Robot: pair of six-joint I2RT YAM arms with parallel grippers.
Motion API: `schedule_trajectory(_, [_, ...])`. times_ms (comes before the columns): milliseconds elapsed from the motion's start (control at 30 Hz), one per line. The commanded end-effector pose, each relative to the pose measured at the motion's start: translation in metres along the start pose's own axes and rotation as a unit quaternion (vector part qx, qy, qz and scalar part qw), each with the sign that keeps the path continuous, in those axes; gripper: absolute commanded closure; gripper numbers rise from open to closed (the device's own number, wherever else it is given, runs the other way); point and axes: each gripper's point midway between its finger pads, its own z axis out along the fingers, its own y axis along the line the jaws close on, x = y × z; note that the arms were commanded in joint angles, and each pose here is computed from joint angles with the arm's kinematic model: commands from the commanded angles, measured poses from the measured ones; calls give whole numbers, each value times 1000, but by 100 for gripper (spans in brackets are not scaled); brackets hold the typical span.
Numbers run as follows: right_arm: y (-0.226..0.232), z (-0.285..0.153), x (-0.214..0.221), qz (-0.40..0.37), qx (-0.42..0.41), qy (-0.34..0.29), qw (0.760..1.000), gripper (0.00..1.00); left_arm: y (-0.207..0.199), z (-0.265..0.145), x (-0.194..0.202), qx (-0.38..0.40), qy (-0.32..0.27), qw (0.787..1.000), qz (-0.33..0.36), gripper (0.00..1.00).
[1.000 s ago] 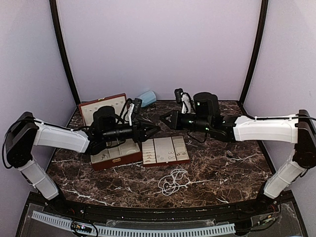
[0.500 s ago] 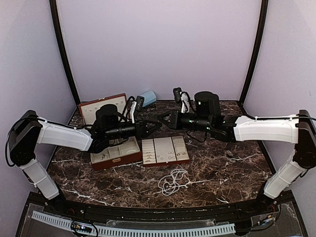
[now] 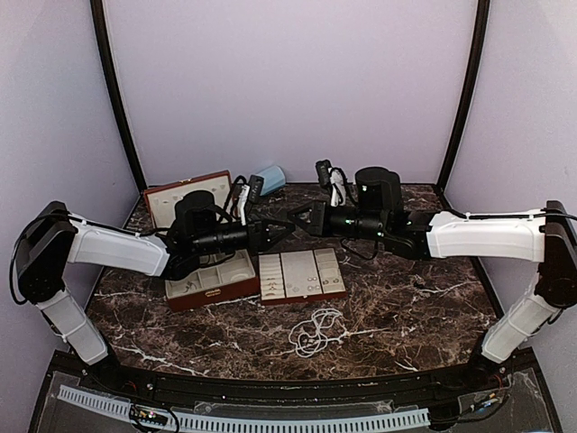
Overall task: Organize the mixed jewelry
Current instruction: Pass from the right arm to the left
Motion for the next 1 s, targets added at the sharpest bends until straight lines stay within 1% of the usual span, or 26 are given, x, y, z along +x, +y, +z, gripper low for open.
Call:
schedule_trajectory(0, [10, -2, -7, -2, -23, -12, 1000, 91, -11, 2, -21, 14, -28, 999, 15, 88])
schedule_trajectory(133, [10, -2, -6, -1, -24, -11, 1000, 91, -12, 1, -23, 15, -30, 999, 19, 83])
schedule_trajectory(300, [11, 0, -4, 1, -26, -8, 1000, 91, -13, 0, -23, 14, -32, 999, 22, 81])
schedule_trajectory(533, [10, 2, -1, 2, -28, -1, 1000, 91, -15, -2, -25, 16, -37, 999, 27, 89])
schedule_trajectory(667, [8, 4, 2, 3, -26, 3, 1000, 91, -16, -3, -26, 17, -39, 999, 33, 96])
schedule_trajectory(700, [7, 4, 3, 5, -24, 4, 1000, 91, -15, -4, -26, 15, -39, 999, 35, 100])
schedule_trajectory(767, [8, 4, 2, 5, -25, 3, 1000, 91, -15, -4, -24, 13, -39, 998, 38, 100])
schedule_trajectory(800, [8, 4, 2, 5, -25, 3, 1000, 87, -14, -5, -23, 12, -38, 998, 39, 100])
schedule_trajectory(833, [8, 3, 1, 6, -24, 1, 1000, 80, -13, -5, -23, 10, -39, 998, 43, 100])
schedule_trajectory(933, [11, -2, -6, 8, -23, -10, 1000, 50, -12, -8, -19, 8, -40, 998, 57, 100])
schedule_trajectory(967, [12, -5, -10, 9, -25, -14, 1000, 44, -12, -9, -18, 6, -41, 997, 66, 100])
